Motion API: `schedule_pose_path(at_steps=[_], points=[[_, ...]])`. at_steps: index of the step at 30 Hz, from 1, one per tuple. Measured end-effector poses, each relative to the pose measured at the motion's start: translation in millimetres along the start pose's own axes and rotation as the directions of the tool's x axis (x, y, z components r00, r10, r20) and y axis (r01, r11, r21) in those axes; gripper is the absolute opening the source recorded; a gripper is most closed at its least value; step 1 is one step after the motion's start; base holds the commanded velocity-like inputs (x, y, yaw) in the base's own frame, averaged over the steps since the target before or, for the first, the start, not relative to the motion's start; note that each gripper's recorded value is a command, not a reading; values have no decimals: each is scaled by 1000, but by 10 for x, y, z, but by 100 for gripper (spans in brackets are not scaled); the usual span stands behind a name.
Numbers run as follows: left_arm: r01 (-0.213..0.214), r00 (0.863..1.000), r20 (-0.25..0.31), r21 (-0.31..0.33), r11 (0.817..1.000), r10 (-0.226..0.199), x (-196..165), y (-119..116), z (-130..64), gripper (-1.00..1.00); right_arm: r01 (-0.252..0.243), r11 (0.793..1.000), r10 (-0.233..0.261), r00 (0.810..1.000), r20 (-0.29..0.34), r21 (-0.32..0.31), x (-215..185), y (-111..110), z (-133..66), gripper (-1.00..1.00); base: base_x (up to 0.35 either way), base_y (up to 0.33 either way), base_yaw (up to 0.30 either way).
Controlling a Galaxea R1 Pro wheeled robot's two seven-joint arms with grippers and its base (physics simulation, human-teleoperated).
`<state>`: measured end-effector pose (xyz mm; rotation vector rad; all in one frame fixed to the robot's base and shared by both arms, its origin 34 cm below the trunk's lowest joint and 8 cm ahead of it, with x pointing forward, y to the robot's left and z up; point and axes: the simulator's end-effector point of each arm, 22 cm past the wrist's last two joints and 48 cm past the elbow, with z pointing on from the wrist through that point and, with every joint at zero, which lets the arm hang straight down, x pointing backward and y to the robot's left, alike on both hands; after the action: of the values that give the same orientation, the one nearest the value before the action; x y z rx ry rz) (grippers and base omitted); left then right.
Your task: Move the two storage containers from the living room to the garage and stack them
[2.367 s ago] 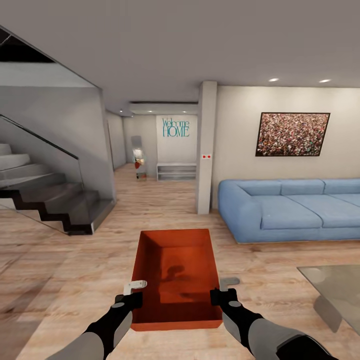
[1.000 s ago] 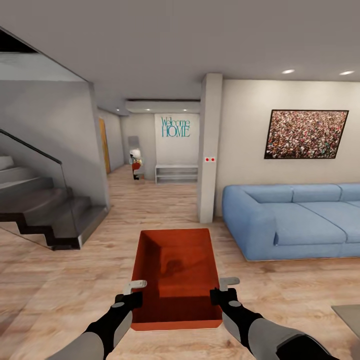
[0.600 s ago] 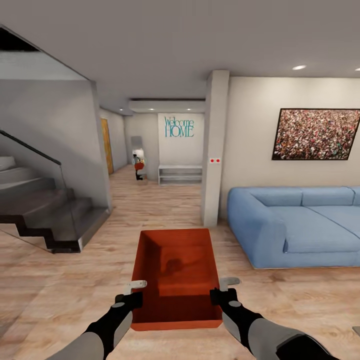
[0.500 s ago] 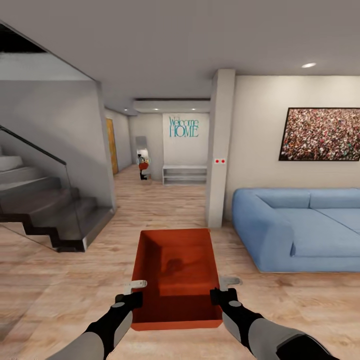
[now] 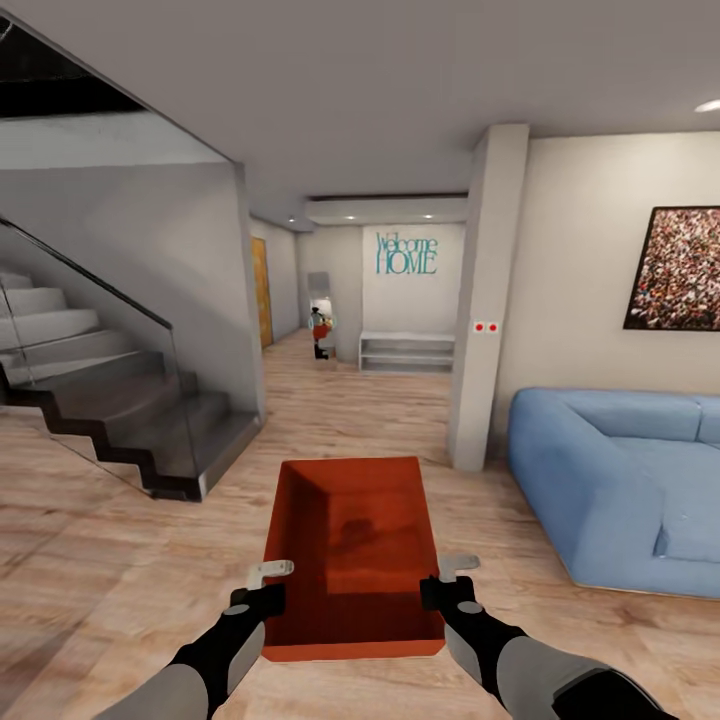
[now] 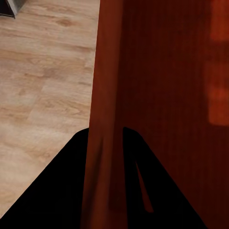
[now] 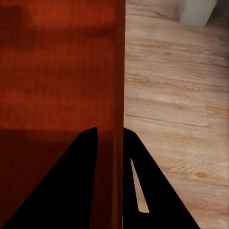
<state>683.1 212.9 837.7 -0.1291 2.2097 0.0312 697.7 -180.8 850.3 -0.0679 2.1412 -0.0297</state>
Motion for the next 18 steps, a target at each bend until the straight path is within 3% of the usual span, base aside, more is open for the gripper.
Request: schedule_pose_path(at_steps=[11,18], points=[[0,1000,0,0,1000,0,-1,5,1,-100,0,1000,0,1000,0,0,-1,4,-1,-100,322,0,3],[4,1000,-15,1,1000,-4,67,26,10,-100,13,1000,-13,1000,-9,-2,28,23,2,-100,0,0,0]])
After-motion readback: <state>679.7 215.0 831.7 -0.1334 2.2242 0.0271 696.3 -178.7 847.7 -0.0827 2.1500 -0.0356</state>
